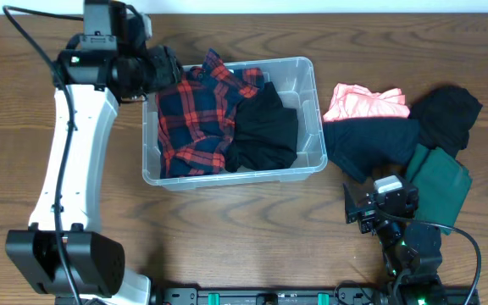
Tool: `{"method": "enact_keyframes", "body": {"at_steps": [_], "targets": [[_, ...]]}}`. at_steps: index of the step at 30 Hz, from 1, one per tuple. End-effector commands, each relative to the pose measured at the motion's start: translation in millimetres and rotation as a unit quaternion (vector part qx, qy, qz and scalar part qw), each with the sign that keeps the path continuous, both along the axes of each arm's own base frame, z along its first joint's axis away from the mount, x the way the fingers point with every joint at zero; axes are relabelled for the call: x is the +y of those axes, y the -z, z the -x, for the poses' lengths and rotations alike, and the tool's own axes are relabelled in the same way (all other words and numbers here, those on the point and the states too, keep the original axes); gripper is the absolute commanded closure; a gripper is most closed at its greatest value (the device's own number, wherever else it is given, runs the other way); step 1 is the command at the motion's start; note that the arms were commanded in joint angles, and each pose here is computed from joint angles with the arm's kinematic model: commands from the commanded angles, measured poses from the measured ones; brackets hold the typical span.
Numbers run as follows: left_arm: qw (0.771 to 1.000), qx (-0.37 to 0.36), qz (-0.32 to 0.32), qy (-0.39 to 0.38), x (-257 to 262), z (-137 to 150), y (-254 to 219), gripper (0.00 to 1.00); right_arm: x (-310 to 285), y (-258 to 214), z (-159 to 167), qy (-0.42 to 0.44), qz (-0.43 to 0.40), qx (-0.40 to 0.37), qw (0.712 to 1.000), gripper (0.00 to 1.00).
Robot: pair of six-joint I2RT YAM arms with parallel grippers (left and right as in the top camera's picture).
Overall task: Pack container
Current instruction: 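Press the plaid shirt down into the bin with the left gripper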
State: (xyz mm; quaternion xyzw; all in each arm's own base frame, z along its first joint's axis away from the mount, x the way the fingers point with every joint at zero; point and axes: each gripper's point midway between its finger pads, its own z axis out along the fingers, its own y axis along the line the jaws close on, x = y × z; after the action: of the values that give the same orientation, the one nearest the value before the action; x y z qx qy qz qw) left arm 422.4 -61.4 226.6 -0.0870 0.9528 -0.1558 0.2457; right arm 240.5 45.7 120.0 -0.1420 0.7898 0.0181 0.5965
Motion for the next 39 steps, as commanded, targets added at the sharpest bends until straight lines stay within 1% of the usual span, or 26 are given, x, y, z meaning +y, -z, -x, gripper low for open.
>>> {"method": "enact_keyframes", "body": {"at_steps": [1, 4, 5, 8, 12, 14, 15, 17, 20, 22, 24, 25, 28, 30, 33, 35, 37, 39], "targets": [[0.997, 0.002, -0.067, 0.028, -3.5, 1.0, 10.2, 0.35, -1.6, 1.5, -0.2, 0.004, -0.006, 0.002, 1.000, 0.01], [0.989, -0.003, -0.097, 0.108, -30.9, 3.2, 19.7, 0.35, -1.6, 1.6, -0.2, 0.004, -0.006, 0.002, 1.000, 0.01], [0.985, 0.002, -0.110, 0.137, -40.9, 3.9, 29.0, 0.35, -1.6, 1.5, -0.2, 0.004, -0.006, 0.002, 1.000, 0.01], [0.972, 0.017, -0.136, 0.189, -62.2, -1.6, 60.2, 0.35, -1.6, 1.5, -0.2, 0.004, -0.006, 0.002, 1.000, 0.01], [0.968, 0.030, -0.147, 0.202, -79.0, -27.1, 112.9, 0.35, -1.6, 1.5, -0.2, 0.004, -0.006, 0.002, 1.000, 0.01], [0.966, 0.054, -0.149, 0.204, -80.5, -32.5, 145.9, 0.35, -1.6, 1.5, -0.2, 0.004, -0.006, 0.002, 1.000, 0.01], [0.965, 0.077, -0.148, 0.201, -79.4, -30.5, 164.5, 0.35, -1.6, 1.5, -0.2, 0.004, -0.006, 0.002, 1.000, 0.01], [0.962, 0.119, -0.147, 0.196, -76.7, -20.0, 189.0, 0.42, -1.6, 1.5, -0.2, 0.004, -0.006, 0.002, 1.000, 0.01], [0.955, 0.161, -0.151, 0.200, -72.1, -3.8, 201.7, 0.45, -1.6, 1.5, -0.2, 0.004, -0.006, 0.002, 1.000, 0.01], [0.957, 0.150, -0.156, 0.196, -69.7, -6.7, 191.9, 0.45, -1.6, 1.5, -0.2, 0.004, -0.006, 0.002, 1.000, 0.01], [0.959, 0.125, -0.171, 0.186, -65.0, -16.2, 173.8, 0.44, -1.6, 1.5, -0.2, 0.004, -0.006, 0.002, 1.000, 0.01], [0.962, 0.106, -0.179, 0.179, -63.1, -22.8, 158.0, 0.44, -1.6, 1.5, -0.2, 0.004, -0.006, 0.002, 1.000, 0.01], [0.969, 0.040, -0.176, 0.166, -65.4, -38.4, 99.0, 0.34, -1.6, 1.5, -0.2, 0.004, -0.006, 0.002, 1.000, 0.01], [0.972, 0.000, -0.171, 0.160, -66.1, -40.9, 56.4, 0.30, -1.6, 1.5, -0.2, 0.004, -0.006, 0.002, 1.000, 0.01], [0.973, -0.036, -0.167, 0.154, -63.1, -30.0, 6.4, 0.29, -1.6, 1.5, -0.2, 0.004, -0.006, 0.002, 1.000, 0.01], [0.973, -0.038, -0.167, 0.153, -59.3, -16.6, -9.7, 0.29, -1.6, 1.5, -0.2, 0.004, -0.006, 0.002, 1.000, 0.01], [0.974, -0.009, -0.167, 0.155, -53.3, 5.6, -12.3, 0.29, -1.6, 1.5, -0.2, 0.004, -0.006, 0.002, 1.000, 0.01], [0.974, 0.044, -0.163, 0.153, -48.2, 29.7, -2.9, 0.29, -1.6, 1.5, -0.2, 0.004, -0.006, 0.002, 1.000, 0.01]]}}
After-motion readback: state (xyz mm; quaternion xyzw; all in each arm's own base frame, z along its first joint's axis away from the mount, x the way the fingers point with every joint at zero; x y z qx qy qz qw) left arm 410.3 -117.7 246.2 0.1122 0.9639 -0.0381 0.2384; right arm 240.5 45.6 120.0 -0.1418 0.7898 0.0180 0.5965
